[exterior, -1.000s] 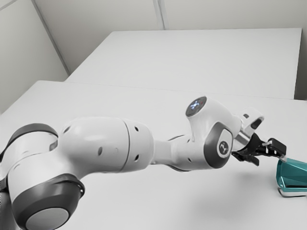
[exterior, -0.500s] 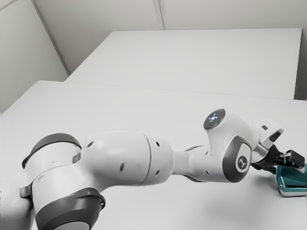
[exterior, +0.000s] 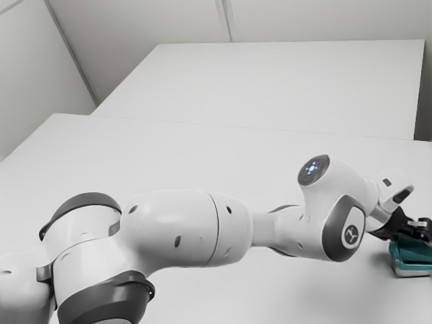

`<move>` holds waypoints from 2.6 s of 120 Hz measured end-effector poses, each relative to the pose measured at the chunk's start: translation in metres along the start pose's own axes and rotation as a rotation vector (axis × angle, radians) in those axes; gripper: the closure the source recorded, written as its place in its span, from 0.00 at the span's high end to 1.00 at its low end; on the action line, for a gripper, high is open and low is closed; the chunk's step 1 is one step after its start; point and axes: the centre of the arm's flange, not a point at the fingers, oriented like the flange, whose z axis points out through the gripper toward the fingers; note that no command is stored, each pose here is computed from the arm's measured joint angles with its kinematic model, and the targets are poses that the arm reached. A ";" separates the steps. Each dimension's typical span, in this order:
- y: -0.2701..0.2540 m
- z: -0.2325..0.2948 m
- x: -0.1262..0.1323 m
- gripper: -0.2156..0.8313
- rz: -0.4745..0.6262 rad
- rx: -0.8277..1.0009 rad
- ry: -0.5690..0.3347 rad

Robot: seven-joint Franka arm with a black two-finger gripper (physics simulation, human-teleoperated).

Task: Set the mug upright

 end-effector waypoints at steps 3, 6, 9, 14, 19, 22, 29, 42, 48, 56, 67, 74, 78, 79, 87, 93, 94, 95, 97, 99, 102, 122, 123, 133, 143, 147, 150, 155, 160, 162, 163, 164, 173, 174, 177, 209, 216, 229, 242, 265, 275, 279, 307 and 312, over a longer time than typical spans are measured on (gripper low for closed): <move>0.002 -0.001 0.001 0.46 0.008 -0.001 0.003; 0.004 -0.001 0.002 0.44 0.014 -0.001 0.005; 0.005 -0.001 0.002 0.42 0.019 -0.001 0.006; 0.006 -0.002 0.003 0.39 0.026 -0.001 0.009; 0.007 -0.002 0.004 0.36 0.031 -0.001 0.010; 0.008 -0.003 0.005 0.34 0.034 -0.003 0.013; 0.013 -0.004 0.008 0.30 0.045 -0.008 0.019; 0.021 -0.007 0.013 0.21 0.074 -0.010 0.028; 0.023 -0.007 0.014 0.17 0.081 -0.010 0.030; 0.025 -0.008 0.015 0.14 0.087 -0.010 0.032; 0.032 -0.012 0.020 0.10 0.112 -0.011 0.040; 0.036 -0.015 0.025 0.08 0.130 -0.010 0.044; 0.036 -0.015 0.026 0.08 0.138 -0.006 0.044; 0.037 -0.016 0.026 0.08 0.141 -0.005 0.044; 0.037 -0.017 0.028 0.07 0.152 0.002 0.038; 0.038 -0.021 0.028 0.06 0.153 0.004 0.032; 0.039 -0.022 0.028 0.06 0.153 0.004 0.031; 0.039 -0.023 0.028 0.06 0.153 0.004 0.029; 0.039 -0.026 0.029 0.06 0.151 0.006 0.025; 0.037 -0.030 0.030 0.06 0.148 0.008 0.022; 0.034 -0.038 0.031 0.06 0.139 0.013 0.013; -0.040 -0.132 0.071 0.05 0.026 0.074 -0.056; -0.044 -0.138 0.073 0.05 0.022 0.079 -0.059; -0.098 -0.200 0.095 0.05 -0.019 0.142 -0.091; -0.162 -0.253 0.116 0.05 -0.058 0.247 -0.121; -0.188 -0.269 0.121 0.05 -0.074 0.294 -0.136; -0.206 -0.281 0.123 0.05 -0.085 0.327 -0.147; -0.234 -0.297 0.124 0.05 -0.106 0.381 -0.167; -0.261 -0.311 0.125 0.05 -0.132 0.429 -0.185; -0.272 -0.316 0.126 0.05 -0.144 0.447 -0.192; -0.277 -0.319 0.126 0.05 -0.149 0.455 -0.195; -0.281 -0.321 0.126 0.05 -0.155 0.463 -0.199; -0.317 -0.342 0.125 0.05 -0.203 0.520 -0.225; -0.320 -0.344 0.124 0.05 -0.207 0.525 -0.227; -0.329 -0.350 0.123 0.05 -0.220 0.539 -0.235; -0.404 -0.383 0.104 0.05 -0.353 0.630 -0.302; -0.412 -0.376 0.102 0.05 -0.362 0.641 -0.321; -0.412 -0.361 0.099 0.05 -0.355 0.654 -0.345; -0.410 -0.341 0.096 0.06 -0.348 0.666 -0.373; -0.417 -0.326 0.091 0.07 -0.362 0.686 -0.397; -0.421 -0.321 0.089 0.08 -0.369 0.690 -0.405; -0.423 -0.319 0.089 0.07 -0.371 0.692 -0.409; -0.428 -0.311 0.086 0.11 -0.382 0.698 -0.424; -0.428 -0.311 0.086 0.15 -0.383 0.698 -0.425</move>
